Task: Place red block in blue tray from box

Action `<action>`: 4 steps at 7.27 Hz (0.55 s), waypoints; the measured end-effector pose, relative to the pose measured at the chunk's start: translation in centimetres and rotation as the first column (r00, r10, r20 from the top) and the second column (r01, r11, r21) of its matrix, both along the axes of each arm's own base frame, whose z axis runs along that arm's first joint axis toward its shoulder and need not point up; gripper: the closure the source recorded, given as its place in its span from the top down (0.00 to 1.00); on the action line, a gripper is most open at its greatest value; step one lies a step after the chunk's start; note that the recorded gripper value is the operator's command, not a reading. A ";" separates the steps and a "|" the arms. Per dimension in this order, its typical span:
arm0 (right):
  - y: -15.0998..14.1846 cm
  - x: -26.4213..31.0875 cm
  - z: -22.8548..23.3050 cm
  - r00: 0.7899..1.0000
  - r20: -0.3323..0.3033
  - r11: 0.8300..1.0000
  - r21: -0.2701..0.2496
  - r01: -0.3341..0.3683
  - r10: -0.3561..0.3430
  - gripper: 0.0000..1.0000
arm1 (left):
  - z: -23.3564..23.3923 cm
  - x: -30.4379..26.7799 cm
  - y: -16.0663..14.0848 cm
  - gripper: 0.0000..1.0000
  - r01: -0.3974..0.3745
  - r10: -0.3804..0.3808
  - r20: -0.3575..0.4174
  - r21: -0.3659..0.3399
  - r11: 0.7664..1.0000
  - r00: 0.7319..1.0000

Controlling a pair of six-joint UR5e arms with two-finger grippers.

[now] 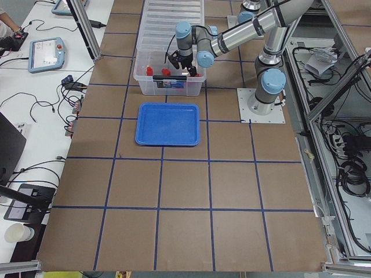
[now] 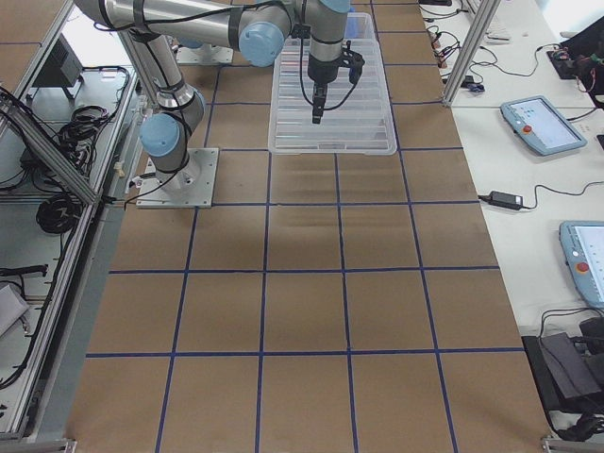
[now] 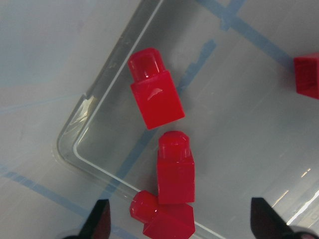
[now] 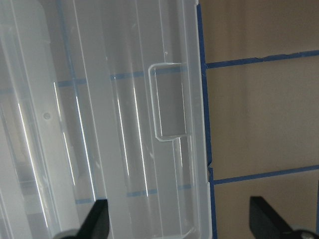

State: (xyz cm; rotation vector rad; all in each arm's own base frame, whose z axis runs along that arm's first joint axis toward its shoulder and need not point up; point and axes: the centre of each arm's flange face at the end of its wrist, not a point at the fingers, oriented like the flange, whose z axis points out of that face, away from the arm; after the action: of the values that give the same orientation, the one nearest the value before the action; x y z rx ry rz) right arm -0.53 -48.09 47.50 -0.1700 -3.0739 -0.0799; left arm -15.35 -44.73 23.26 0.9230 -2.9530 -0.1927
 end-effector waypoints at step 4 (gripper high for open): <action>0.0 0.1 -0.2 1.000 0.011 1.000 0.000 0.002 -0.002 1.00 | -2.7 0.0 -0.1 1.00 -0.002 0.002 0.002 0.012 1.000 1.000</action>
State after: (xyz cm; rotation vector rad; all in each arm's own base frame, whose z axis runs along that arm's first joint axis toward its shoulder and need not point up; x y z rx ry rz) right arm -0.38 -48.09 47.34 -0.1729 -3.0853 -0.0809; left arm -15.34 -44.84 20.52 0.9273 -2.9558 -0.2106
